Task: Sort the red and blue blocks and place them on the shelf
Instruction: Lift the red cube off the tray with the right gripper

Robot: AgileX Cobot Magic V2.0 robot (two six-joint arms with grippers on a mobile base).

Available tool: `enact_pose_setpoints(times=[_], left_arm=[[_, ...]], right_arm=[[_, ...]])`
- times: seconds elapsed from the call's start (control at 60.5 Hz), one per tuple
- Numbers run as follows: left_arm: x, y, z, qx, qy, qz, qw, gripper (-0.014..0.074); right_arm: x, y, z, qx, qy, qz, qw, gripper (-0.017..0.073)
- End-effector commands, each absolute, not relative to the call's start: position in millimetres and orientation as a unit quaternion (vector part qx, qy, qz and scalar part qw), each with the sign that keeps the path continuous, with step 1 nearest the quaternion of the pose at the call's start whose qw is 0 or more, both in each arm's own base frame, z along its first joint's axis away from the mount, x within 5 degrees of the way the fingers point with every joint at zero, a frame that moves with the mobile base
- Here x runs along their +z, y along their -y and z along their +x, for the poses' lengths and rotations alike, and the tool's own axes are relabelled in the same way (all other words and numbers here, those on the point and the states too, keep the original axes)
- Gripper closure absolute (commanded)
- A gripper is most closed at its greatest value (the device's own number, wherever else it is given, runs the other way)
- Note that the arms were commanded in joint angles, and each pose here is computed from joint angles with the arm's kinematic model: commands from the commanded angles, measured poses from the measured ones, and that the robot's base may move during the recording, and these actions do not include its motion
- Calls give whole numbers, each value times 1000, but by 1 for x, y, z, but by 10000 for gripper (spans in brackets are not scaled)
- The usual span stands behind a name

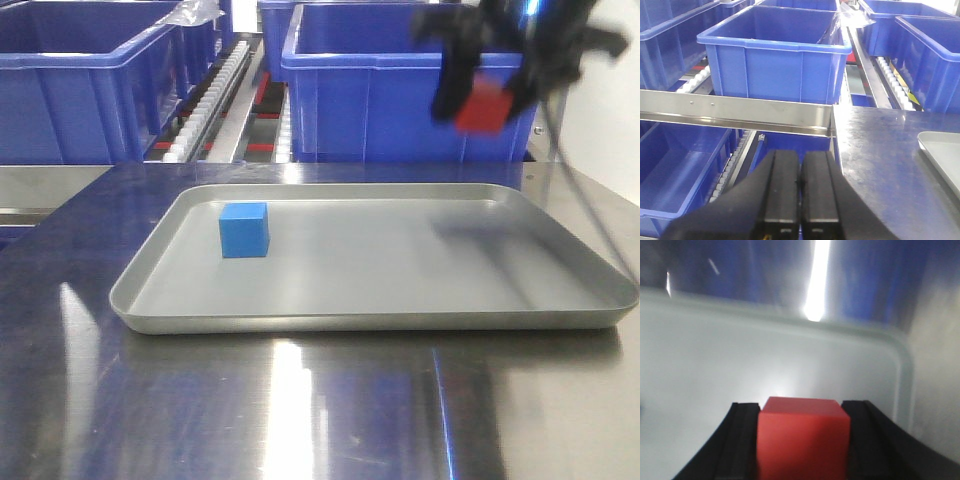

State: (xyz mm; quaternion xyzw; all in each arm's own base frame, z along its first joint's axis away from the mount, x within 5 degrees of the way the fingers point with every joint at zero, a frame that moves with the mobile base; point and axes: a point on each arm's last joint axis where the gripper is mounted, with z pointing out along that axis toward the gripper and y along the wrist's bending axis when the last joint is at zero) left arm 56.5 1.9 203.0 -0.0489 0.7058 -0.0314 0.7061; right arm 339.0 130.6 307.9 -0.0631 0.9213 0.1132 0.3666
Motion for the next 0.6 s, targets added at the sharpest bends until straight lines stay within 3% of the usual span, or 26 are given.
enact_pose_setpoints(times=[0.0, 0.265, 0.579], left_arm=[[199, -1, 56, -39, -682, -44, 729, 450], [199, -1, 56, -39, -682, -44, 729, 450], [199, -1, 56, -39, -682, -44, 729, 450]], right_arm=[[372, -120, 320, 136, -864, -64, 480, 498], [404, -63, 257, 112, -809, -25, 576, 498], [366, -7, 167, 46, -794, 38, 605, 498]])
